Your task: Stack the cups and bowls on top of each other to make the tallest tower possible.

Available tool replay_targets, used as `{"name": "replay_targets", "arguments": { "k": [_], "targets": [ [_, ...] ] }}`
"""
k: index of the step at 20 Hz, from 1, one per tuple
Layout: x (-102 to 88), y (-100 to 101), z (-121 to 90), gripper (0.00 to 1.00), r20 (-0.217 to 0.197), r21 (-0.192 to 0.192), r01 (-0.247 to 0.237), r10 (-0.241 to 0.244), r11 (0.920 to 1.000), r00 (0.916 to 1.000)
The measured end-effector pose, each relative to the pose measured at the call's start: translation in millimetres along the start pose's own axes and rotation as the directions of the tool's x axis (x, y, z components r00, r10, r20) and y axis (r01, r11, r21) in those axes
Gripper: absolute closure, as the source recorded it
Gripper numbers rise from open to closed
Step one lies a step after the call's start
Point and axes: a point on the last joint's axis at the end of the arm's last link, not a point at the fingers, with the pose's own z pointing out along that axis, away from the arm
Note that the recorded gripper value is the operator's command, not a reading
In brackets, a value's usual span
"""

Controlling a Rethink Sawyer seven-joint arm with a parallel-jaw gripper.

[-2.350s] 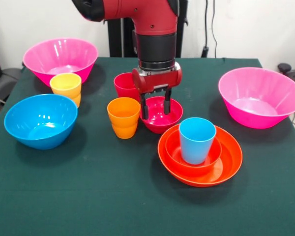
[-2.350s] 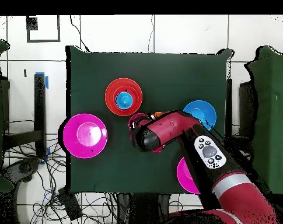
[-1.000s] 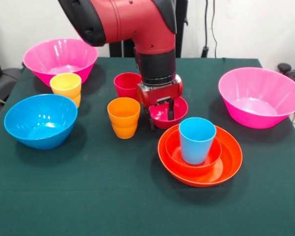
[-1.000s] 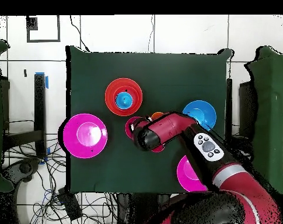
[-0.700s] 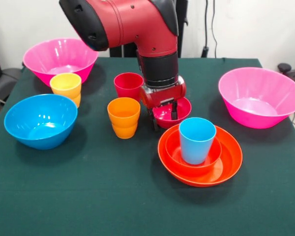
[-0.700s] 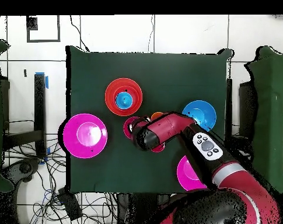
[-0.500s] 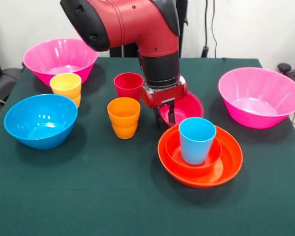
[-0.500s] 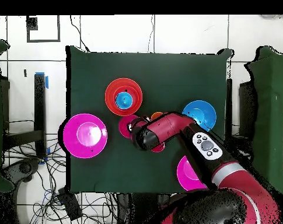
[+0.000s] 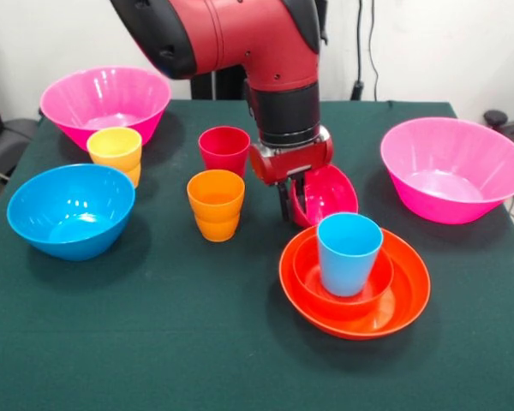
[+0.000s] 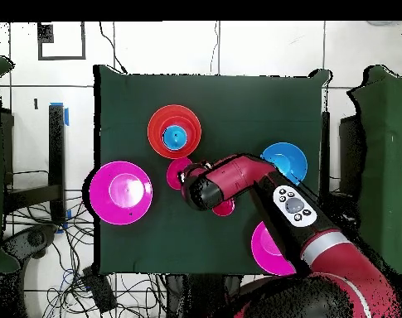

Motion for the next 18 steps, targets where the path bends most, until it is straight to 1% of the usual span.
{"name": "replay_targets", "arguments": {
  "k": [1,3,4,5,7,10,11,13,14,16,18],
  "targets": [
    [-2.3,0,-3,1.00,-0.005,0.001,-0.005,0.005,1.0000,1.0000],
    [-14.1,-3,-20,1.00,-0.045,0.003,-0.041,0.041,0.9992,0.9981],
    [-16.9,-3,-24,1.00,-0.055,0.004,-0.050,0.050,0.9988,0.9972],
    [-23.1,-5,-35,1.00,-0.078,0.004,-0.071,0.071,0.9975,0.9944],
    [-29.3,-7,-46,1.00,-0.099,0.004,-0.091,0.091,0.9958,0.9909],
    [-41.3,-15,-69,1.00,-0.131,0.004,-0.125,0.124,0.9922,0.9836],
    [-44.5,-18,-76,1.00,-0.136,0.003,-0.131,0.130,0.9914,0.9822],
    [-47.9,-22,-83,1.00,-0.139,-0.001,-0.135,0.134,0.9909,0.9813],
    [-51.1,-26,-90,1.00,-0.139,-0.008,-0.141,0.138,0.9900,0.9806],
    [-55.3,-33,-100,1.00,-0.135,-0.031,-0.154,0.149,0.9876,0.9796],
    [-59.8,-40,-109,1.00,-0.124,-0.066,-0.168,0.159,0.9837,0.9795]
  ]
}}
